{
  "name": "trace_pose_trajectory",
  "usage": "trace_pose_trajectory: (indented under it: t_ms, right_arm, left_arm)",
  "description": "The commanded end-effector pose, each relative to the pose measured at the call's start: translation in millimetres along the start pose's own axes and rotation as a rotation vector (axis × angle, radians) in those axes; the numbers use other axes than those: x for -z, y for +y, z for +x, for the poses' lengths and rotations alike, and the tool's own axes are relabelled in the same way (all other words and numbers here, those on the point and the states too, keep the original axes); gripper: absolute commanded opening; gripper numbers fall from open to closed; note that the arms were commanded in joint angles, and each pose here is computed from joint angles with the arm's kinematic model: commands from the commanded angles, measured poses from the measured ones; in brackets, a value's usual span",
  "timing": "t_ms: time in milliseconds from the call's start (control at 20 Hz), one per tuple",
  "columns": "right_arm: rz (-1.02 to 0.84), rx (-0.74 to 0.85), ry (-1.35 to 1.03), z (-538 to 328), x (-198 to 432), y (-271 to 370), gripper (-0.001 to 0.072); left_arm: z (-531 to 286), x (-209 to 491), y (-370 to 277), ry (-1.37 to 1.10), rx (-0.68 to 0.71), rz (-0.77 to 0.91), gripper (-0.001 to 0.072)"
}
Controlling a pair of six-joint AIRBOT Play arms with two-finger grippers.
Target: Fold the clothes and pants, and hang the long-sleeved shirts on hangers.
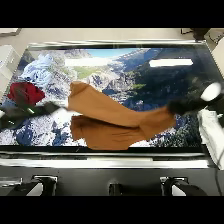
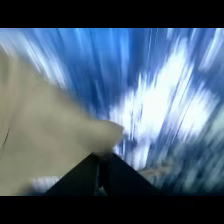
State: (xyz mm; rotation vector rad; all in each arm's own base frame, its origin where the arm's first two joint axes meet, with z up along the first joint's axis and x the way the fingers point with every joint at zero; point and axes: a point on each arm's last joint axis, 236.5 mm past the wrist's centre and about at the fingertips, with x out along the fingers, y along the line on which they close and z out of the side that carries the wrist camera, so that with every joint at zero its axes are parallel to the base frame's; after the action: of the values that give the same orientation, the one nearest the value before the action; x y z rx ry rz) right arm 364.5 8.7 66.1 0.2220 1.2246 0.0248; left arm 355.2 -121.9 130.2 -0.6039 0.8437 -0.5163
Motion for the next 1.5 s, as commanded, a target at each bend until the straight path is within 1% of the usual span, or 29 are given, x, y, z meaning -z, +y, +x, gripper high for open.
trace_pose_trajectory:
  t_ms: [0,50,100,150,250,350,500,650,800,900,1000,1100,1200,1300,1350,1450]
  right_arm:
    - [-0.115,0.085,-0.608,-187.2,-122.2,12.7,0.0044]
    - [-0.135,0.112,-0.828,-268.5,-141.2,18.8,0.0044]
    - [-0.149,0.135,-1.008,-338.7,-144.4,23.6,0.0044]
    - [-0.156,0.151,-1.157,-401.0,-134.7,28.3,0.0044]
    - [-0.158,0.136,-1.303,-467.2,-101.9,36.9,0.0044]
    - [-0.157,0.128,-1.352,-493.3,-71.2,39.4,0.0044]
    - [-0.164,0.122,-1.445,-524.5,-49.9,42.9,0.0044]
    - [-0.176,0.115,-1.559,-553.1,-45.6,48.1,0.0044]
    - [-0.215,0.157,-1.542,-546.4,-54.7,47.3,0.0044]
    - [-0.215,0.164,-1.475,-521.8,-76.1,44.7,0.0044]
    - [-0.216,0.18,-1.3,-457.1,-113.0,36.2,0.0044]
    - [-0.212,0.187,-1.043,-353.5,-153.2,23.0,0.0044]
    - [-0.187,0.183,-0.795,-231.2,-187.7,6.3,0.0044]
    - [-0.092,0.151,-0.619,-115.3,-211.0,-9.2,0.0044]
    - [0.005,0.111,-0.545,-63.7,-216.5,-12.9,0.0045]
    - [0.198,-0.012,-0.409,20.3,-213.3,-4.0,0.0045]
  left_arm:
    - [-149.6,-138.8,-148.8,-0.528,0.052,0.382,0.0022]
    - [-199.1,-163.3,-186.6,-0.68,0.048,0.468,0.0023]
    - [-245.5,-177.4,-219.8,-0.816,0.038,0.544,0.0023]
    - [-285.3,-181.0,-249.6,-0.922,0.025,0.617,0.0023]
    - [-327.7,-168.4,-291.0,-1.02,0.038,0.702,0.0023]
    - [-344.8,-152.3,-311.0,-1.056,0.062,0.733,0.0023]
    - [-365.6,-138.2,-327.2,-1.119,0.074,0.758,0.0023]
    - [-384.3,-138.5,-335.1,-1.197,0.084,0.756,0.0023]
    - [-373.1,-143.5,-326.7,-1.158,0.064,0.753,0.0023]
    - [-349.2,-158.4,-301.7,-1.085,0.011,0.727,0.0023]
    - [-294.4,-178.1,-248.7,-0.913,-0.035,0.625,0.0023]
    - [-218.3,-190.1,-173.9,-0.701,-0.067,0.486,0.0023]
    - [-132.3,-189.4,-85.1,-0.513,-0.098,0.309,0.0023]
    - [-51.7,-176.2,2.1,-0.367,-0.131,0.087,0.0024]
    - [-17.0,-169.8,43.1,-0.316,-0.155,-0.015,0.0024]
    - [35.3,-159.2,103.3,-0.236,-0.19,-0.127,0.0024]
